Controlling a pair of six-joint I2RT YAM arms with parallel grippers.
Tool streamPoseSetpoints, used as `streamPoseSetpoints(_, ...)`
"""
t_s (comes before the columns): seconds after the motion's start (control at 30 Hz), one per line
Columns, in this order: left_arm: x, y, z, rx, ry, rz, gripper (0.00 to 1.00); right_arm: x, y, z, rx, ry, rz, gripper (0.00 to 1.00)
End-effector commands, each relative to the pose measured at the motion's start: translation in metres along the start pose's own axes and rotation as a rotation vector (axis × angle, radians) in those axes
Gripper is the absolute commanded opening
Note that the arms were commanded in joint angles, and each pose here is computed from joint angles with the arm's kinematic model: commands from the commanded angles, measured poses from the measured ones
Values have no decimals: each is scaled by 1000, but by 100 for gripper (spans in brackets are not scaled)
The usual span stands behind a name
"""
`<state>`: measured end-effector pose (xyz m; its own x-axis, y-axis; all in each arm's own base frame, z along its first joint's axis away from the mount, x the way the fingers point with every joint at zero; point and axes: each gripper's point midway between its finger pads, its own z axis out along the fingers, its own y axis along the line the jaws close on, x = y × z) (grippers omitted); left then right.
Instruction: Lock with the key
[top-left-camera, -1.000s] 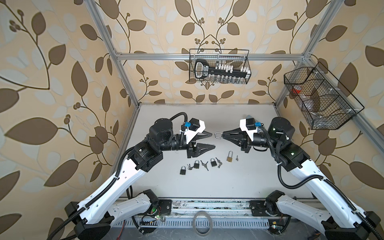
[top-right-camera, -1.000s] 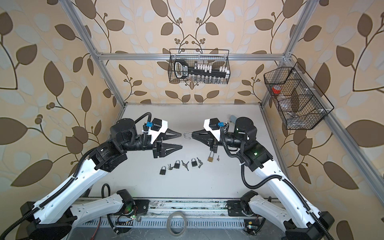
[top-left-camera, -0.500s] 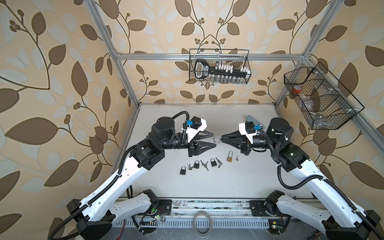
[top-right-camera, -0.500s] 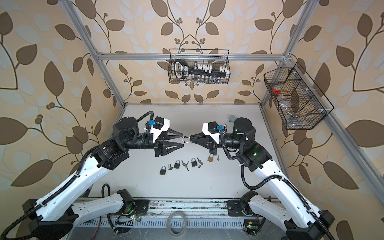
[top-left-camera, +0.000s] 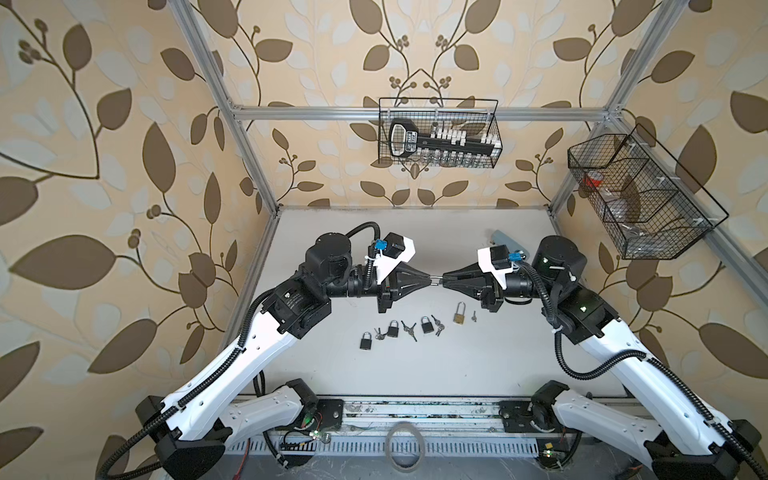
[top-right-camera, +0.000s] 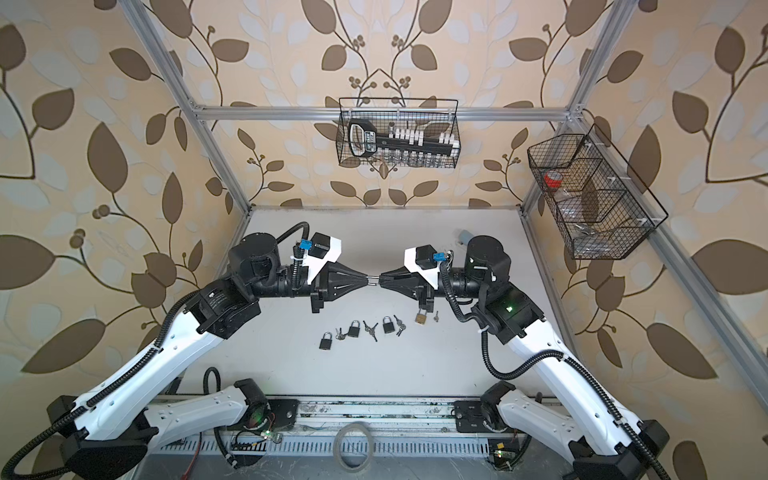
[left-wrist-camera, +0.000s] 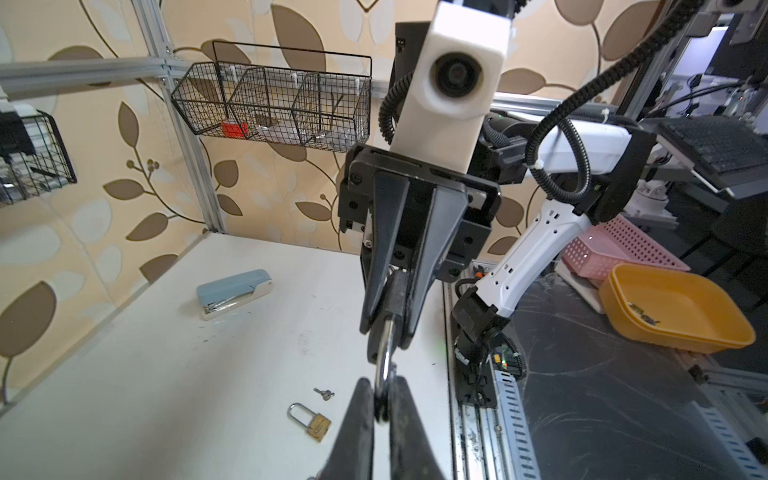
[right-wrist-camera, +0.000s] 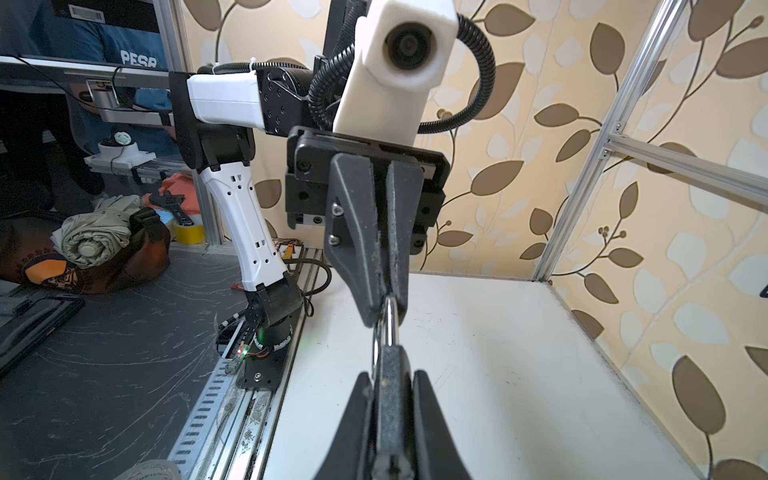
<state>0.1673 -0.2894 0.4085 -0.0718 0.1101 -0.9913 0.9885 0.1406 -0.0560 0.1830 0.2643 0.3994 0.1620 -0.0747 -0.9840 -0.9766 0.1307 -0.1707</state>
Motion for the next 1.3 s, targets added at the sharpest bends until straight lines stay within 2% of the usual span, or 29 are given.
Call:
streamPoseSetpoints(0.0, -20, -12, -5, 37, -56, 66, 6, -12, 7, -1, -32, -31, -45, 0)
streamPoseSetpoints(0.17, -19, -11, -4, 37, -51, 74, 0, -14, 9, 0, -48, -39, -35, 0)
streamPoseSetpoints(0.73, -15, -12, -7, 18, -53, 169, 0, -25, 27, 6, -201, -68, 137, 0)
streamPoseSetpoints(1.07, -11, -16, 6, 98, -55, 101, 0, -24, 15, 29, -111, -49, 124, 0)
streamPoseSetpoints(1.27, -2, -29, 24, 172, -37, 75, 0, -35, 17, 45, -115, -88, 110, 0)
